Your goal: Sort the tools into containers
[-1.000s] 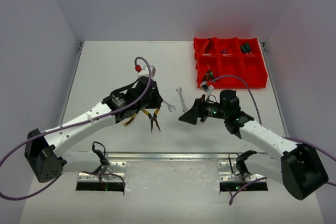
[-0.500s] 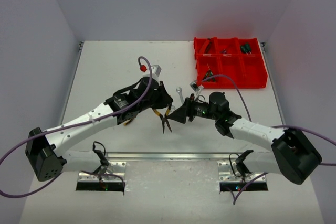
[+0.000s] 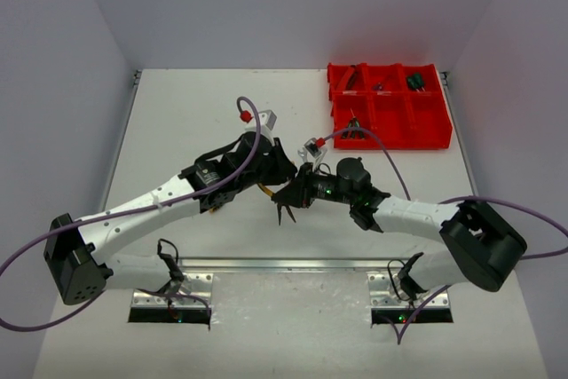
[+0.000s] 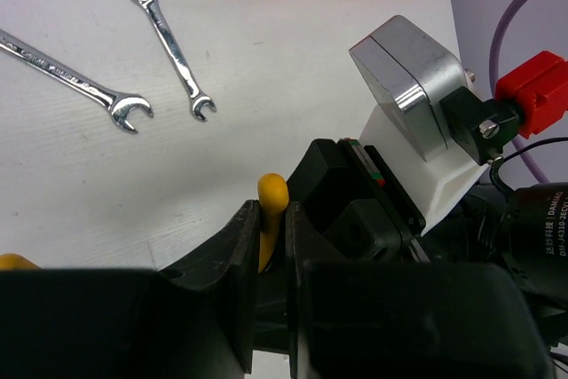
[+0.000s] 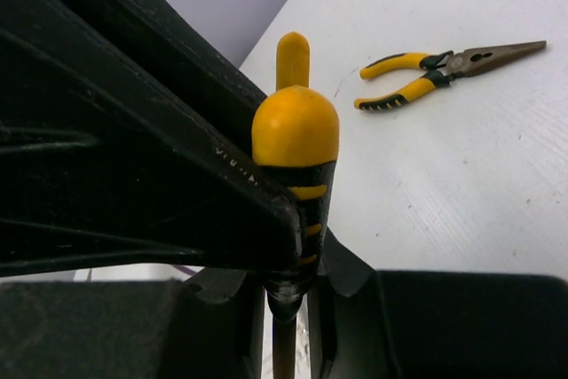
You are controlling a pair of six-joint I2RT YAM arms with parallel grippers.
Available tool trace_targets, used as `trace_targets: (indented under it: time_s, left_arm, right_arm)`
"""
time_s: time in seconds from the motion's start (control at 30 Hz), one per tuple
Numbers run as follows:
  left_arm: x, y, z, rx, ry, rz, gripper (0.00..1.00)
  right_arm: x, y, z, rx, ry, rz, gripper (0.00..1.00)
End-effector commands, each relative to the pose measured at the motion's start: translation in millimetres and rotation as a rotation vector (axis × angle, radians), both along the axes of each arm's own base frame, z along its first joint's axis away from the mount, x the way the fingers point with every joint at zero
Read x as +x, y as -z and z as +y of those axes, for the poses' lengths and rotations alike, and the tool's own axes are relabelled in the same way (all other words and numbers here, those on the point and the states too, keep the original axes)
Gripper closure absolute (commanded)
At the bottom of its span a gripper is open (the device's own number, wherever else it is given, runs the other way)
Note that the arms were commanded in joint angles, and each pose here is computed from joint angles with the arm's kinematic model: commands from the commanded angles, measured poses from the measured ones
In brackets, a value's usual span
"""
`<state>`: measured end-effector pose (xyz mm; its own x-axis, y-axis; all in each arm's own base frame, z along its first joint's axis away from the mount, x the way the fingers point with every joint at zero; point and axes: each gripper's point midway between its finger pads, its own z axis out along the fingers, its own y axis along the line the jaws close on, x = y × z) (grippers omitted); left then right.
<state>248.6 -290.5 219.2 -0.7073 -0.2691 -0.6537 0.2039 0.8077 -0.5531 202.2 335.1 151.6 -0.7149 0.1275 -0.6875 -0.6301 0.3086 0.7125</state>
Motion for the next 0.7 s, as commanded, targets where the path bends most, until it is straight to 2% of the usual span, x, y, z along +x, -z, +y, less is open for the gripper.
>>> trace_targets:
  time_s: [0.0,0.1,0.13,0.17,0.2,0.23,0.3,0.33,0.4,0.43,0.57,0.67]
  left_arm:
    - [6,-45,-15,-0.121,0.007,-0.090,1.00]
    - [6,-42,-15,-0.111,0.009,-0.091,1.00]
    - [7,-42,-15,-0.109,0.008,-0.092,0.97]
    - [7,-43,-15,-0.108,0.008,-0.097,0.78]
    - [8,-44,-14,-0.106,0.003,-0.101,0.48]
    - [10,-46,-13,-0.104,-0.004,-0.111,0.31]
    - [13,-56,-9,-0.094,-0.024,-0.136,0.19]
    - [14,-56,-9,-0.092,-0.026,-0.136,0.10]
    - [25,-84,10,-0.057,-0.122,-0.186,0.01]
    - [27,-97,20,-0.048,-0.162,-0.205,0.00]
    - [27,-140,81,0.017,-0.372,-0.281,0.00]
    - [15,-152,114,0.035,-0.435,-0.313,0.00]
  right_arm:
    - [11,-33,4,0.074,0.038,-0.103,1.00]
    - [12,-36,1,0.077,0.057,-0.115,1.00]
    - [13,-35,1,0.076,0.061,-0.118,1.00]
    - [12,-35,0,0.076,0.064,-0.118,1.00]
    - [12,-35,-1,0.076,0.066,-0.119,1.00]
    - [13,-36,-1,0.077,0.071,-0.123,1.00]
    - [13,-37,-3,0.076,0.081,-0.130,1.00]
    - [16,-36,-4,0.074,0.095,-0.129,1.00]
    - [23,-35,-10,0.061,0.129,-0.130,1.00]
    - [27,-35,-14,0.056,0.150,-0.126,1.00]
    - [68,-27,-54,-0.054,0.328,-0.136,1.00]
    - [109,-20,-108,-0.183,0.544,-0.131,1.00]
